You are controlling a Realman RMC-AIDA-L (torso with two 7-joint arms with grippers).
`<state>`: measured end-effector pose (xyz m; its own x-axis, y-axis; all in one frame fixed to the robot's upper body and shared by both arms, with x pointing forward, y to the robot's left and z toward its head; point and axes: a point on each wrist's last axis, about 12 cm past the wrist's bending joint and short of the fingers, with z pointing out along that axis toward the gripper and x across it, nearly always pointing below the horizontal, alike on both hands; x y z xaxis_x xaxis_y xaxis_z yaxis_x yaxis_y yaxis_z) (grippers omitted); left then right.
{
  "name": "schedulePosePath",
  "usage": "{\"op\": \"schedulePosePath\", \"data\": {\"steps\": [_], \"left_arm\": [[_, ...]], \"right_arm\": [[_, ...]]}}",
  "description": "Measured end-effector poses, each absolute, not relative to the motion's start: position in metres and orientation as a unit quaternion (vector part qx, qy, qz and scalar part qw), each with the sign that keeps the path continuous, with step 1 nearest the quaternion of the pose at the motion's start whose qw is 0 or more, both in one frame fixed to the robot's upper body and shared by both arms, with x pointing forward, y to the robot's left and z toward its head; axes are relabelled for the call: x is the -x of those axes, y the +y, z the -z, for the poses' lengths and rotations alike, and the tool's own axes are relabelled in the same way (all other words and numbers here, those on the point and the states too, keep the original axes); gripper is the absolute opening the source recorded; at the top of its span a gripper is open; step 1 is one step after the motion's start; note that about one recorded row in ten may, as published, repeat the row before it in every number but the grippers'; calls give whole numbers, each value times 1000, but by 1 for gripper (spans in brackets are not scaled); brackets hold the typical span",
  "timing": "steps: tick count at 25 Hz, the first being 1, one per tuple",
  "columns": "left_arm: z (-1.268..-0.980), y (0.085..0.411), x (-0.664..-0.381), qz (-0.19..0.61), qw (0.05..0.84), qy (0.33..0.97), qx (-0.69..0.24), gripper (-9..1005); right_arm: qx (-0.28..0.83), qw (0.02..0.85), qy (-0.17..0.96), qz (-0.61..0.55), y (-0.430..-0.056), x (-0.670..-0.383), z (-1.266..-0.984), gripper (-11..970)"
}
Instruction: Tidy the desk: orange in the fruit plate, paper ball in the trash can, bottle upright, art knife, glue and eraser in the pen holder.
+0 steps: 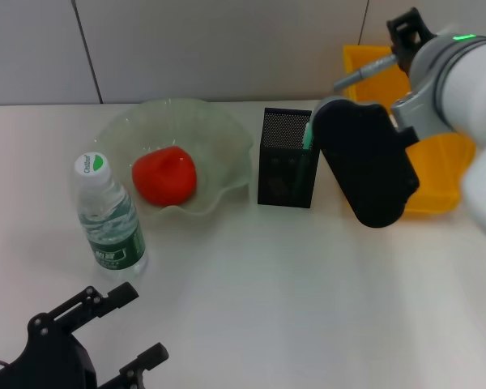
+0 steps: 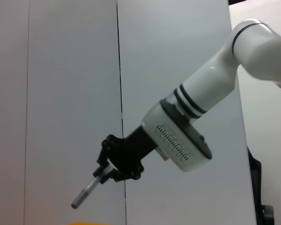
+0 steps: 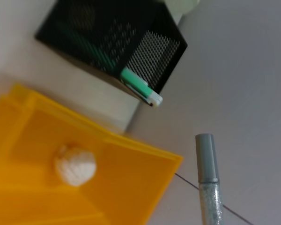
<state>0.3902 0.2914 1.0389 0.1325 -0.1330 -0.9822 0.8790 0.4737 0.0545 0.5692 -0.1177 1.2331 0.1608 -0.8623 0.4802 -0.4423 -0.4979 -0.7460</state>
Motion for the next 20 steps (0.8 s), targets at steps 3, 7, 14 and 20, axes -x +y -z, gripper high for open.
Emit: {"op": "schedulePosePath", "data": {"steps": [3,7,14,20], "left_arm": [[-1038,291,-390,378,668,540,-345,672],[-1037,292,-387,374,669,543,-342,672],[-1035,291,-384,373,671,546,-337,672],[-1035,289,-384,372,673,546,-333,672]], "right_arm": [[739,217,429,472,-109,-574,-1228,133],[750,208,407,478,-102,-578,-1219,133],[769,187,362,493,-89,-589,-1202,133],[782,169,328,503,-83,-594,-1189,132]]}}
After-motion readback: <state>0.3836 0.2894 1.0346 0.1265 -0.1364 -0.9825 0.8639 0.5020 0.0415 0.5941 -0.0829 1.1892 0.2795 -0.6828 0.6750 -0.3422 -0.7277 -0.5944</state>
